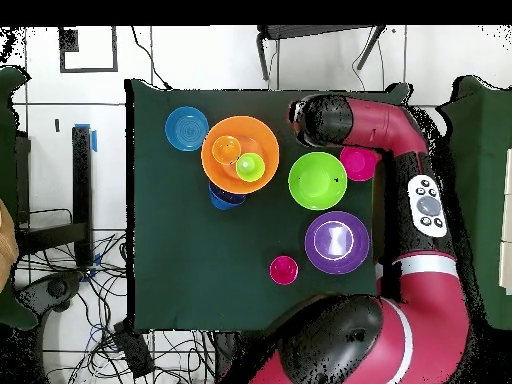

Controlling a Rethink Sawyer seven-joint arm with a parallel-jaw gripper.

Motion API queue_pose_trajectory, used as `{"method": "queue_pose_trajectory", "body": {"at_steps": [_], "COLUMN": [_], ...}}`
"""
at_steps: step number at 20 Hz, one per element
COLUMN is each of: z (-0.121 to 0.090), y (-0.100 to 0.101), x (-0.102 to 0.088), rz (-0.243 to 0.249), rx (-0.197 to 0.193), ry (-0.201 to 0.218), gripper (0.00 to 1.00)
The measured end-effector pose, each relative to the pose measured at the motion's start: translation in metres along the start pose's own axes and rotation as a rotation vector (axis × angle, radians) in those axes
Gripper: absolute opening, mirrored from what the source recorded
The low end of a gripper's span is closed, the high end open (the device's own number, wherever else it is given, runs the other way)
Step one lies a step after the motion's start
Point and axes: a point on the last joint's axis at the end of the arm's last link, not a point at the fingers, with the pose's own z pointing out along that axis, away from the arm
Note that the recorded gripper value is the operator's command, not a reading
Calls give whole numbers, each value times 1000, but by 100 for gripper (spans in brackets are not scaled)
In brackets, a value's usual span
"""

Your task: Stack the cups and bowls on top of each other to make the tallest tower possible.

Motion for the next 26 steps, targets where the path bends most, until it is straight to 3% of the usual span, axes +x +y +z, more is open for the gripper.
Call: {"method": "queue_pose_trajectory", "body": {"at_steps": [10,22,26], "z": [-13,17,24], "y": [4,8,6], "x": [-7,14,22], "rz": [-3,0,-17], "rx": [-5,-21,-3], "ry": [6,52,63], "gripper": [100,100,100]}}
